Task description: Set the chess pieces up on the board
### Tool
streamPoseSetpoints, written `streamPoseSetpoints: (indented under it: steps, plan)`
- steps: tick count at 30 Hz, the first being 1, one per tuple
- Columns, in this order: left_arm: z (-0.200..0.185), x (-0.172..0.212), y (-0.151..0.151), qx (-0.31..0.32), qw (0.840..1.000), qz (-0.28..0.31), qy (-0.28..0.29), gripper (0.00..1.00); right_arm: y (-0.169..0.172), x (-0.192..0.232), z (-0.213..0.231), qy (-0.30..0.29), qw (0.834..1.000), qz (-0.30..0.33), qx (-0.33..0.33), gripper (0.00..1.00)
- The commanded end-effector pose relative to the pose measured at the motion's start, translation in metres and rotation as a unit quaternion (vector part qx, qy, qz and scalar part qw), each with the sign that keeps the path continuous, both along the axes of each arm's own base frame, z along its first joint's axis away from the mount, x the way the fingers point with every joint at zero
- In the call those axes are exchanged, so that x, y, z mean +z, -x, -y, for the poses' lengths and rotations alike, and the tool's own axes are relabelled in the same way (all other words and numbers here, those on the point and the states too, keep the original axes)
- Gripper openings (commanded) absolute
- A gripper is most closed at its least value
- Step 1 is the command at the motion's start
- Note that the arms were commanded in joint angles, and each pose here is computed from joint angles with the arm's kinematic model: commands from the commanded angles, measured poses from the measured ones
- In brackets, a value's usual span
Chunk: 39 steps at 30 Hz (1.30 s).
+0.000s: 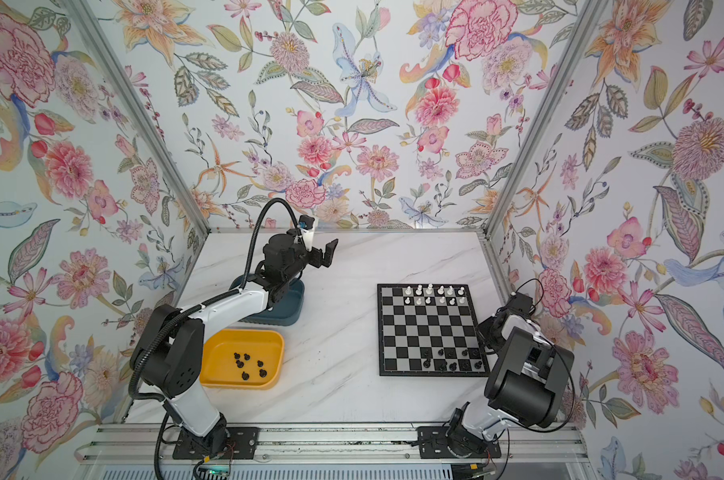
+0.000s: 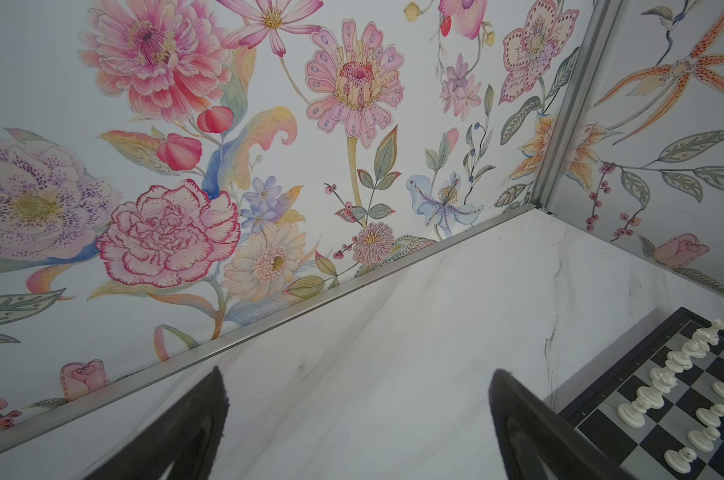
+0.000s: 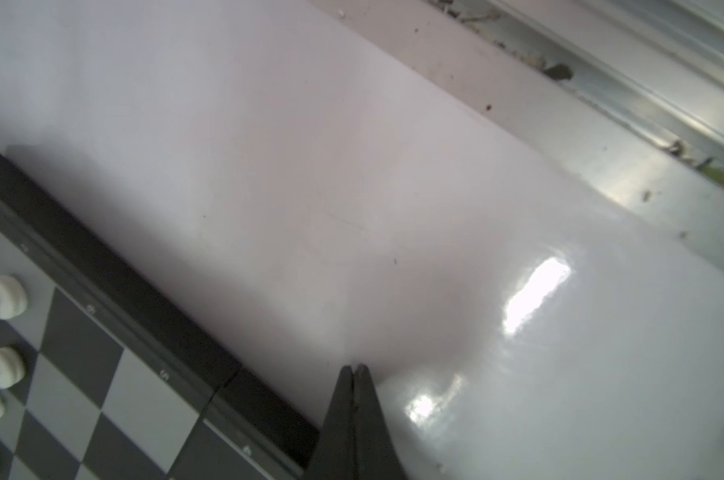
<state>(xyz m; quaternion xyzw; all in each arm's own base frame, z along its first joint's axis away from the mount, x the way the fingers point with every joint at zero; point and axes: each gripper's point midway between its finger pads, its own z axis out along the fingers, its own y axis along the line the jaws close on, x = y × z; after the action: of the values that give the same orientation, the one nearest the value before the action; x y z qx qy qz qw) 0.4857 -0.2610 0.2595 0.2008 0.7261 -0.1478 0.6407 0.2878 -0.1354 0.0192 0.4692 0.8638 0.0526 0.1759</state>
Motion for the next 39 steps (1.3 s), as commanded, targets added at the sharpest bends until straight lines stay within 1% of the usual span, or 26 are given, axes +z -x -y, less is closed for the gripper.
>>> streamPoseSetpoints:
  steps: [1,9,19,26,39]
  plan:
    - [0.012,0.004,-0.004,-0.017,1.0,0.002,0.001,0.99,-0.003,-0.005,-0.001,-0.019,1.0,0.001,-0.01,0.0]
    - [0.017,0.002,-0.01,-0.02,1.0,-0.001,0.0,0.99,-0.017,-0.003,-0.009,-0.04,0.999,0.018,0.004,0.0]
    - [0.012,-0.002,-0.004,-0.017,1.0,0.001,-0.013,0.99,-0.024,-0.004,-0.035,-0.051,0.998,0.022,0.035,0.0]
    - [-0.001,-0.004,0.004,-0.005,1.0,0.001,-0.024,0.99,-0.028,-0.002,-0.052,-0.056,0.997,0.026,0.056,0.0]
    - [-0.032,-0.003,0.012,0.019,1.0,-0.001,-0.018,0.99,-0.032,-0.007,-0.092,-0.07,0.992,0.014,0.101,0.0]
